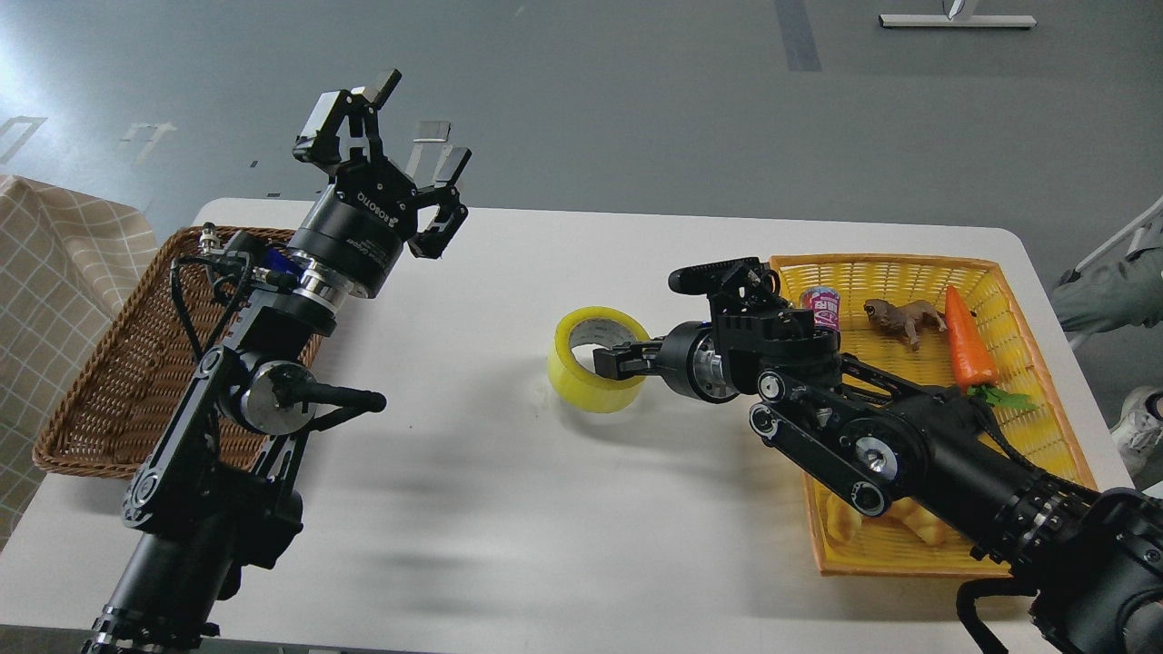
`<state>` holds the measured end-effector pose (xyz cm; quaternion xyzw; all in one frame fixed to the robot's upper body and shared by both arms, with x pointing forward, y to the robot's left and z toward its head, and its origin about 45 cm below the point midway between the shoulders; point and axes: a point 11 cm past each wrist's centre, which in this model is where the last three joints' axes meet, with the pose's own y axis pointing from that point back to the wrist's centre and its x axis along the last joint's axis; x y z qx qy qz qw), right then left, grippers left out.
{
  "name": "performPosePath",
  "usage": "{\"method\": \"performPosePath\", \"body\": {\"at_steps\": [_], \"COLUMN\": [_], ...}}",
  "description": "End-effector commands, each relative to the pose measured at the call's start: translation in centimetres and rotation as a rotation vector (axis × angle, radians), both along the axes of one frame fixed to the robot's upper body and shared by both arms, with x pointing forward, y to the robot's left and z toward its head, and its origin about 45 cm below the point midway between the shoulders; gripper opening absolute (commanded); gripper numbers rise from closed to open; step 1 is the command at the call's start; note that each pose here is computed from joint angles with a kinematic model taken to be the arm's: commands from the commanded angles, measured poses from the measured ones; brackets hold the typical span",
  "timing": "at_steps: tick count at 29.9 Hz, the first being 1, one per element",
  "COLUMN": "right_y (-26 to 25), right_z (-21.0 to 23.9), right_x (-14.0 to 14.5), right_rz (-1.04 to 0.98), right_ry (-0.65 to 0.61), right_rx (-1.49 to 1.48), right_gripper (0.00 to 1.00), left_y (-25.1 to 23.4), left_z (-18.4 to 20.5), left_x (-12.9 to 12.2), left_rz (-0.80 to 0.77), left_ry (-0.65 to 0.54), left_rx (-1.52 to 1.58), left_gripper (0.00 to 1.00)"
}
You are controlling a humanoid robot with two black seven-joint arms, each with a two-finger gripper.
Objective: Place and transfer tape with both arms
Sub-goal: 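Set the tape roll on the table and open the right gripper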
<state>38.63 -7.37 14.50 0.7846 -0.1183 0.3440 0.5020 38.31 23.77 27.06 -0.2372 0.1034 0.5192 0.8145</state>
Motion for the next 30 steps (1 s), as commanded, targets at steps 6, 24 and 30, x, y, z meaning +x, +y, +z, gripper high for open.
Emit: {"method": "performPosePath", "body": {"at_steps": [6,24,30], "right_y": [-0.1,-0.2,0.8], "right_z": [-1.1,0.4,6.9], "right_x": [-0.6,0.5,3.4], "right_rz": [0.015,-0.018,-0.052], "right_ry": [0.015,-0.003,-0.111], "right_rx": [-0.032,0.01,0.137], "right_gripper": [0.21,0.95,0.99], "left_y": [0.3,1.9,2.2], "left_z": [-0.2,-0.1,0.0], "left_x": [-0.1,-0.3,-0.2], "left_rz": [0.008,0.022,0.027], "left_ry": [0.004,0.003,0.002], "left_rx": [-0.001,0.047,0.049], "left_gripper": [0.98,0.98,0.98]}}
